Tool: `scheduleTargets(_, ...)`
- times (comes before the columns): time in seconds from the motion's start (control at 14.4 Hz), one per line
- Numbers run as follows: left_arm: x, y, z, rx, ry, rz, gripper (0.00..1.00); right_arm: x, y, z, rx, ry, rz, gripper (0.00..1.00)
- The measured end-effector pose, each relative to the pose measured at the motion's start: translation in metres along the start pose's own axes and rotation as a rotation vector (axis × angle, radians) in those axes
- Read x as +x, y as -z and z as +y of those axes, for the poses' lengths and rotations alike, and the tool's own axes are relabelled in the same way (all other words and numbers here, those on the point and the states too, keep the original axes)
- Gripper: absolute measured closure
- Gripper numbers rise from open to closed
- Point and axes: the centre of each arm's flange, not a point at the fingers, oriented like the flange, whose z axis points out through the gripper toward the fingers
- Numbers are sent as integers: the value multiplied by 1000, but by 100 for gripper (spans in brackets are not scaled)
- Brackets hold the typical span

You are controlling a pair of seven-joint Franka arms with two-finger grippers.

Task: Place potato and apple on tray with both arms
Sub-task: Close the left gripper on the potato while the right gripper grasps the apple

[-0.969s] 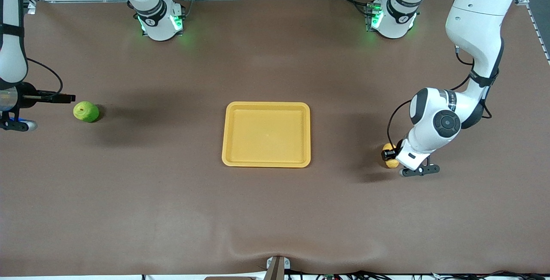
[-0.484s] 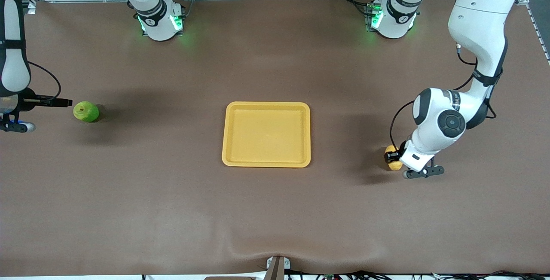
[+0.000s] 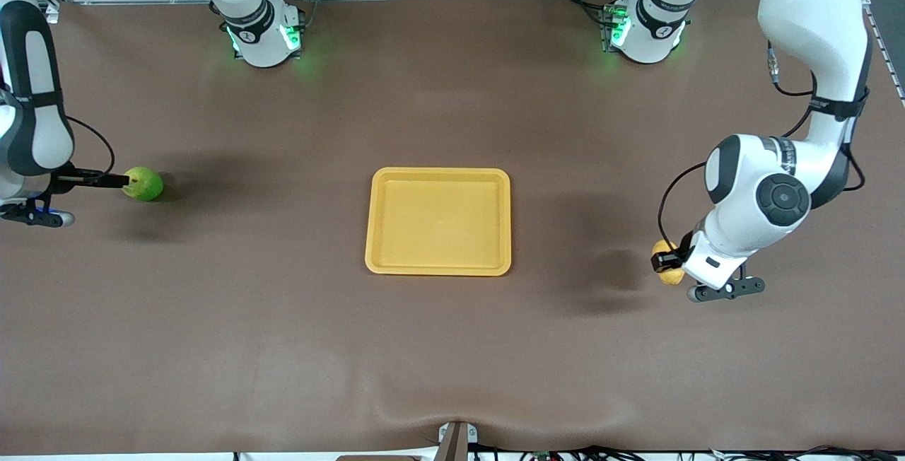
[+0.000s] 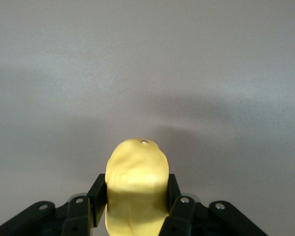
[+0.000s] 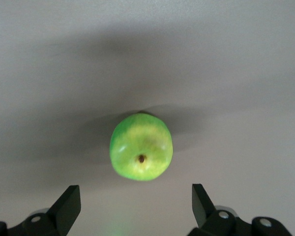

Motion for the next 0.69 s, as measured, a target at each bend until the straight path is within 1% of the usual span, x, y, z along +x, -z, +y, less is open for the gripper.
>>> scheduleTargets(0.14,2,22,8,4,9,-15,48,-1,-11,-1,-1,1,3,0)
scheduleTargets(0.28,1,40,22,-2,31,-20,48,-1,-21,-1,-6,1,24,0)
scheduleTargets(0.48,-1,52,43,-18,73,-16,48,-2,-36,1,-9,4,37,0)
scheduleTargets(0.69,-12,62,69,-28,90,-37,48,-2,-49,2,-13,4,47,0)
